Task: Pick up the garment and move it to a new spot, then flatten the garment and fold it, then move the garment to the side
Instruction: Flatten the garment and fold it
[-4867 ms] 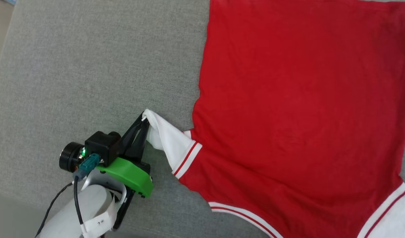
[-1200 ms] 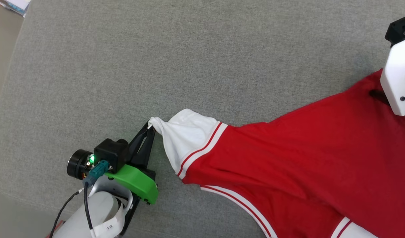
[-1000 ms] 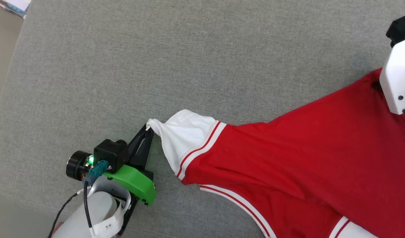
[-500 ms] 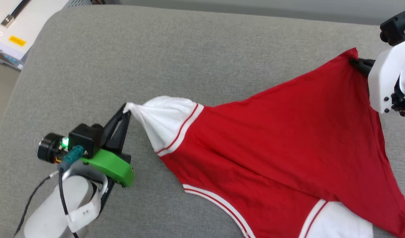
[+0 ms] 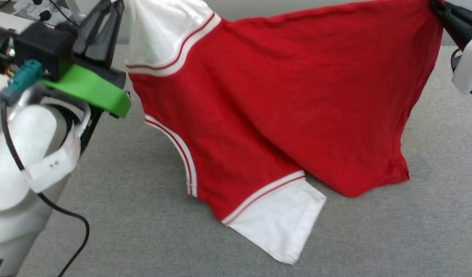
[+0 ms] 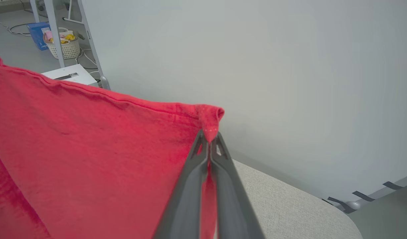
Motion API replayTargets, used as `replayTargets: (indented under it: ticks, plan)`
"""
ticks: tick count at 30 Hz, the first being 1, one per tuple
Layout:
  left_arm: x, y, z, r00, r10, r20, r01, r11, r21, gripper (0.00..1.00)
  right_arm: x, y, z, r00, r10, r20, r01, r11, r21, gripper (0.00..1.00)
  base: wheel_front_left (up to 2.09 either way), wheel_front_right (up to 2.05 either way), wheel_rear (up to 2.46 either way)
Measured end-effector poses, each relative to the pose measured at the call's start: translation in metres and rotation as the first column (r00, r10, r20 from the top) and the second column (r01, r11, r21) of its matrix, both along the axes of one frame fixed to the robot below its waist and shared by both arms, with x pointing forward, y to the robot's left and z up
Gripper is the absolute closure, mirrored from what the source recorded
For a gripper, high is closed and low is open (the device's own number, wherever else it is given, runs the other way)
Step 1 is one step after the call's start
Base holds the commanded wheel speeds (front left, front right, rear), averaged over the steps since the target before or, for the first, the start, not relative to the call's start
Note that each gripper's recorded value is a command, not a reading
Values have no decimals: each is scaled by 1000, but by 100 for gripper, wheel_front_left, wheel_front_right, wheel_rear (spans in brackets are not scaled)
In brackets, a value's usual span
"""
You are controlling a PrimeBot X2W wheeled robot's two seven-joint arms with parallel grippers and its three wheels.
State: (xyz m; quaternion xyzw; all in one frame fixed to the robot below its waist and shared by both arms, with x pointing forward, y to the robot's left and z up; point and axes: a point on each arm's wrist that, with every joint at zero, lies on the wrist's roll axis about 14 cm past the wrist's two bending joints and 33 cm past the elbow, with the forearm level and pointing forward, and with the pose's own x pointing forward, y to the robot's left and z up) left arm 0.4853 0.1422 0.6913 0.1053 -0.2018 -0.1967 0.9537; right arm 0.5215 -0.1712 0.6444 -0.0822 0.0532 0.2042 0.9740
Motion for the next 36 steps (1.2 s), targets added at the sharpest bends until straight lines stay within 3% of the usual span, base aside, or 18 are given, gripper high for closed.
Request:
replayTargets:
  ticks: [9,24,30,36]
  plan:
    - [42,-27,75,987,-74,142,67,996,52,100,30,-9,63,982,-57,182,56,998,13,100,0,0,0]
    - [143,-16,170,942,6,334,-33,996,77,100,139,2,142,903,-137,408,147,989,9,100,0,0,0]
    - [173,-13,157,948,25,318,-60,993,100,100,167,6,145,889,-148,433,151,988,28,100,0,0,0]
    - [200,-6,116,969,36,244,-67,990,121,100,190,5,107,916,-153,372,157,987,22,100,0,0,0]
